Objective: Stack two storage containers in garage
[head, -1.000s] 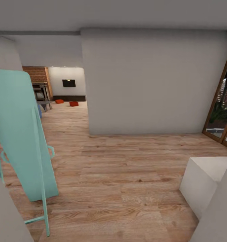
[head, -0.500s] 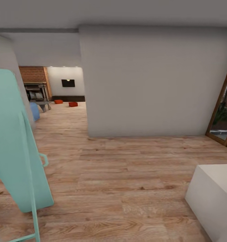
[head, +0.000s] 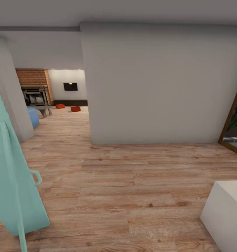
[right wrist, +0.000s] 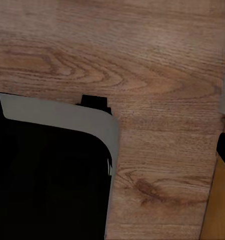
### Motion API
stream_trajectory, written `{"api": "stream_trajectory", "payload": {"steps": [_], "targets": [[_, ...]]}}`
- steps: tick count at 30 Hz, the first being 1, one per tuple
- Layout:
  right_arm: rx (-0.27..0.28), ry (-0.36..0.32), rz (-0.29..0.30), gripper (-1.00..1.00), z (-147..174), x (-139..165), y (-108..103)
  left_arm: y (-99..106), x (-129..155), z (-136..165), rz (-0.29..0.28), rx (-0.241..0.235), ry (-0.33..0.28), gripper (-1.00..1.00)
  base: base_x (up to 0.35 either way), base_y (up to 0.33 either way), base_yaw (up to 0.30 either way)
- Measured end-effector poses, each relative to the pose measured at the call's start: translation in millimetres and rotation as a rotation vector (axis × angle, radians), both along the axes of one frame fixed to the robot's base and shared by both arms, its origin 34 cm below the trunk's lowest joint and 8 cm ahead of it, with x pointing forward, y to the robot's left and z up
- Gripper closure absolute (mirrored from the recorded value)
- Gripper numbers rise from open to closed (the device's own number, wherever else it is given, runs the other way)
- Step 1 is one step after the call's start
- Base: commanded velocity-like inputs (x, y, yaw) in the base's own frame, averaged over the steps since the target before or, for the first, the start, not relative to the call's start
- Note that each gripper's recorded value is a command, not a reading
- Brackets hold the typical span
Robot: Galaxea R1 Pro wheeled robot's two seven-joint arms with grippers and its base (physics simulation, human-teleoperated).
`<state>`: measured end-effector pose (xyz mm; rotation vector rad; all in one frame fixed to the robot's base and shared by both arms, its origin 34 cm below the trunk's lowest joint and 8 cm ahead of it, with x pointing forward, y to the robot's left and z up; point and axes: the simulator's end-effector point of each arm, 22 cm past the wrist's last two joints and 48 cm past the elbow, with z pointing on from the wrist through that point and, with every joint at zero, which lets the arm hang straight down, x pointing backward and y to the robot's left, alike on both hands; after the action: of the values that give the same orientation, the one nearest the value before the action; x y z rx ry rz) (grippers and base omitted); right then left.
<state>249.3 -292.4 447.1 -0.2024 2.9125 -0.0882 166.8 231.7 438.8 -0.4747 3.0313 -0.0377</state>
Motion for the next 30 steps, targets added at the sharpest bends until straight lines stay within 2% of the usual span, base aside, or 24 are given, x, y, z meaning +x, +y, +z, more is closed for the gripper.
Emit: {"api": "stream_trajectory", "payload": {"steps": [8,30], "targets": [[0.015,0.003,-0.002,-1.0,-0.5,-0.7,6.5,0.5,0.0,0.0,-0.001,0.001,0.0,-1.0,0.322,0.0,0.0],[0.012,0.003,-0.006,-1.0,-0.4,-0.6,5.8,0.7,1.6,0.1,-0.001,0.003,-0.007,-1.0,0.322,0.0,0.002]]}}
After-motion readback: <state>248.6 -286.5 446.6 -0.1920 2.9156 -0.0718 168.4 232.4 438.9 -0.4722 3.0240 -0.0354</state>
